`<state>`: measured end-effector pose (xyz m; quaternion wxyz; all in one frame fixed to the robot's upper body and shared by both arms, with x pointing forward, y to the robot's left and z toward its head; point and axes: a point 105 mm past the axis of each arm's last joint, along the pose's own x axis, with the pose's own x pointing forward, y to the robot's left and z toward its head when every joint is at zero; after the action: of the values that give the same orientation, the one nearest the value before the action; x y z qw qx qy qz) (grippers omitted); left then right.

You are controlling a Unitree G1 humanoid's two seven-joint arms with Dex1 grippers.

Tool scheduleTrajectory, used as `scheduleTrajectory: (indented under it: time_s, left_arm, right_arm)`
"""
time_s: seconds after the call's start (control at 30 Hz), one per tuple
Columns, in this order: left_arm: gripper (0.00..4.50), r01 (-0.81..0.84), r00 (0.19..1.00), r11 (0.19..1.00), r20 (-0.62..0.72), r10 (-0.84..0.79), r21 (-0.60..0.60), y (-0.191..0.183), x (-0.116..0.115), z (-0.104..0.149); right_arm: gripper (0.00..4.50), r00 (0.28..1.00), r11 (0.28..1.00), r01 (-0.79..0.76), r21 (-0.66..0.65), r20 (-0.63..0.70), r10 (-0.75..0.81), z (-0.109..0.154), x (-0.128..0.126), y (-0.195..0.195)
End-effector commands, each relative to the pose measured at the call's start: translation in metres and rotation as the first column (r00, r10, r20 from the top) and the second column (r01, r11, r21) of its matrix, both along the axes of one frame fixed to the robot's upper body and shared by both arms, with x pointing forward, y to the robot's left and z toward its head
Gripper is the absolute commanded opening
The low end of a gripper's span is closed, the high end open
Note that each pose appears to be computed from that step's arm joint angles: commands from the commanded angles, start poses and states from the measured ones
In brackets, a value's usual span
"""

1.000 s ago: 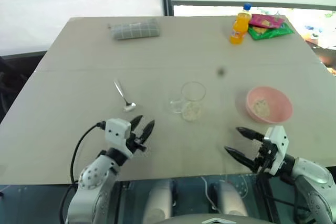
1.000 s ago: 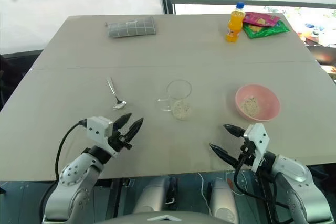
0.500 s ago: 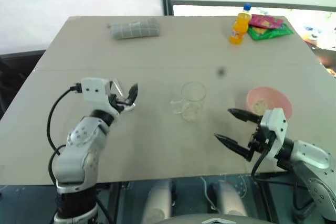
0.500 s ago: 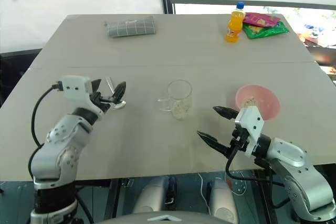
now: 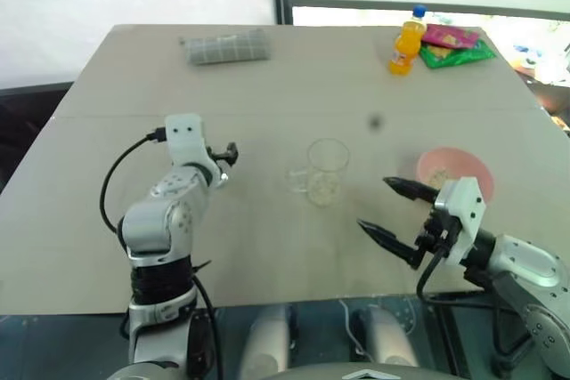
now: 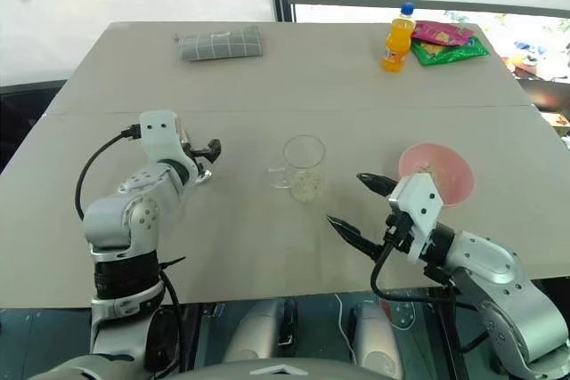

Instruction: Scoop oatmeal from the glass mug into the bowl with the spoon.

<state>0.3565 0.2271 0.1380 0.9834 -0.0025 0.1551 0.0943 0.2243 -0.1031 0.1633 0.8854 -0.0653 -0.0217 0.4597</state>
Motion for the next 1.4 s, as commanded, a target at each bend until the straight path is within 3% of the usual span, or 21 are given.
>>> scheduleTrajectory:
  time_s: [0.03,0.37,0.53,0.63,0.83,0.87,0.9,1.03,1.17,1.33,1.4]
  left_arm:
    - [4.37,-0.047,0.999,0.998,0.014,0.047,0.042,0.003,-0.001,0.009]
    - [4.37,-0.065,0.994,0.998,-0.09,0.066,0.019,-0.001,-0.002,-0.018]
    - [4.37,-0.103,0.99,0.995,-0.096,0.103,0.007,0.005,0.001,-0.018]
    - [3.55,-0.117,0.982,0.993,-0.149,0.116,0.0,0.007,-0.006,-0.027]
    - [0.96,-0.139,0.966,0.99,-0.217,0.14,0.021,0.011,-0.021,-0.039]
    - [0.33,-0.149,0.963,0.989,-0.224,0.15,0.022,0.013,-0.023,-0.04]
    - [0.08,-0.156,0.961,0.988,-0.227,0.156,0.021,0.014,-0.024,-0.041]
    - [0.08,-0.179,0.961,0.984,-0.216,0.175,0.003,0.017,-0.024,-0.04]
    - [0.08,-0.177,0.981,0.984,-0.084,0.174,-0.026,0.018,-0.014,-0.018]
    - [0.08,-0.065,0.971,0.997,0.227,0.071,-0.035,0.013,0.004,0.043]
    - [0.08,0.064,0.931,0.997,0.358,-0.073,0.038,0.001,0.009,0.072]
  right_arm:
    - [4.5,0.999,1.0,-0.003,0.0,0.046,0.003,0.012,-0.002,0.002]
    - [4.5,0.999,1.0,0.025,0.006,0.03,-0.026,0.011,0.0,0.004]
    - [4.5,0.999,0.999,0.031,-0.004,0.03,-0.031,0.01,0.001,0.001]
    - [4.5,0.999,0.999,0.036,-0.003,0.034,-0.036,0.011,0.003,0.001]
    - [4.5,0.999,0.999,0.036,-0.004,0.04,-0.036,0.013,0.005,0.001]
    - [4.5,0.999,0.999,0.036,-0.004,0.041,-0.036,0.013,0.005,0.001]
    - [4.5,0.999,0.999,0.035,-0.004,0.041,-0.035,0.014,0.006,0.002]
    - [4.5,0.999,1.0,0.026,-0.005,0.047,-0.026,0.017,0.008,0.004]
    - [4.5,0.998,1.0,0.025,-0.005,0.049,-0.025,0.02,0.009,0.004]
    - [4.5,0.995,0.997,0.069,0.031,0.064,-0.071,0.03,0.017,-0.003]
    - [4.5,0.99,0.986,0.118,0.114,0.06,-0.125,0.043,0.027,-0.012]
